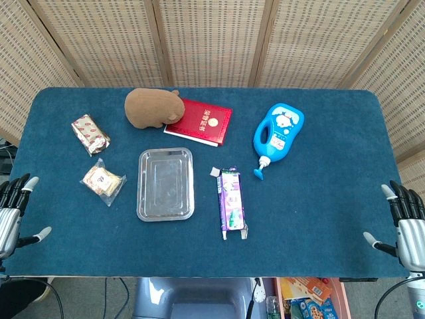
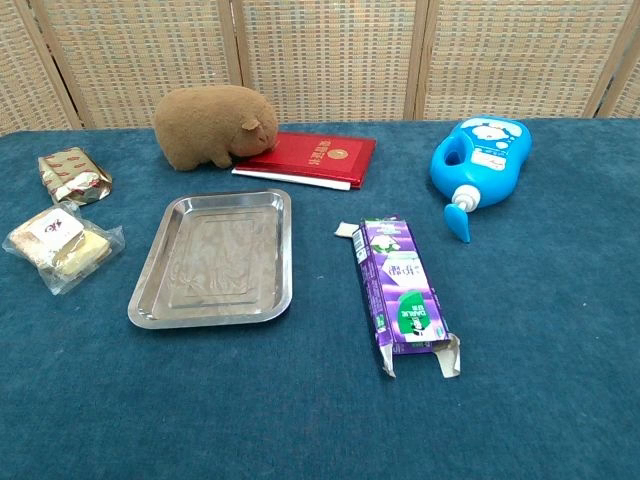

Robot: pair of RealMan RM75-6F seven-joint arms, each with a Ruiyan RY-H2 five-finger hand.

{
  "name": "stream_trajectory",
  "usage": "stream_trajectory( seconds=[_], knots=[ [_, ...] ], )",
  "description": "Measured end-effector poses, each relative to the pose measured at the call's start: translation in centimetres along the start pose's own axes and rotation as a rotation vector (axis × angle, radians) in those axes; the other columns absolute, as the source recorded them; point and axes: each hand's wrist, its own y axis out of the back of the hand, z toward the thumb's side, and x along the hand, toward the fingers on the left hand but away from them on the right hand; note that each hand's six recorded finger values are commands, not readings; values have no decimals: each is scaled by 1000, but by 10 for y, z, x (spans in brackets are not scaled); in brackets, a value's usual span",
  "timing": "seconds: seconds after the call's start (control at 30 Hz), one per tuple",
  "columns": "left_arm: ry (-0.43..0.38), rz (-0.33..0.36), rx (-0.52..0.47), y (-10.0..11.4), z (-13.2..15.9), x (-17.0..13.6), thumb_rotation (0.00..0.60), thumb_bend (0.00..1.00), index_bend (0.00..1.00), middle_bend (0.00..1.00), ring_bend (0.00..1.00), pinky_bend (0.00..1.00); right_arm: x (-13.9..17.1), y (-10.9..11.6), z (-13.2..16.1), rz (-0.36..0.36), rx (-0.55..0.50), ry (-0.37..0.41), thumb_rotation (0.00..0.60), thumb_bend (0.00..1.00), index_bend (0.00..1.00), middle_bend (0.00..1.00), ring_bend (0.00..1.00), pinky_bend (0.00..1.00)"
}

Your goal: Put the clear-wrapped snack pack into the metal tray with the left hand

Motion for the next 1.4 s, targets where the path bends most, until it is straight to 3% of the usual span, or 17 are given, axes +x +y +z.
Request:
stream_trajectory(
  seconds=[0.4, 0.67, 1.0, 1.03, 1.1, 1.13, 1.2, 1.3, 1.4],
  knots=[
    [-10, -53, 14, -15, -4, 15, 600, 0, 0, 0, 0, 0, -1, -1, -2, 8, -6, -7, 600, 0, 0, 0, 0, 0],
    [-81, -225, 77, -74, -12, 72, 600, 0, 0, 0, 0, 0, -10, -8, -7, 30, 5, -35, 600, 0, 0, 0, 0, 0],
    [-136, -289, 64, -138, 14, 151, 600, 0, 0, 0, 0, 1, -16, -14, -17, 43, 17, -80, 600, 0, 0, 0, 0, 0],
    [-138, -300, 64, -143, 19, 158, 600, 0, 0, 0, 0, 10, -17, -14, -19, 44, 16, -84, 600, 0, 0, 0, 0, 0],
    [-141, -312, 59, -150, 27, 168, 600, 0, 4, 34, 22, 148, -18, -15, -21, 47, 15, -93, 600, 0, 0, 0, 0, 0],
    [-141, -311, 49, -153, 32, 173, 600, 0, 32, 76, 48, 217, -18, -15, -22, 48, 14, -94, 600, 0, 0, 0, 0, 0],
    [-138, -310, 33, -156, 37, 179, 600, 0, 247, 287, 192, 394, -19, -16, -22, 48, 14, -96, 600, 0, 0, 0, 0, 0],
    [-130, -319, 21, -157, 42, 186, 600, 24, 494, 505, 362, 494, -19, -16, -22, 48, 11, -96, 600, 0, 0, 0, 0, 0],
    [-123, -308, 11, -155, 42, 190, 600, 104, 581, 585, 427, 506, -19, -15, -22, 46, 8, -96, 600, 0, 0, 0, 0, 0]
  ],
)
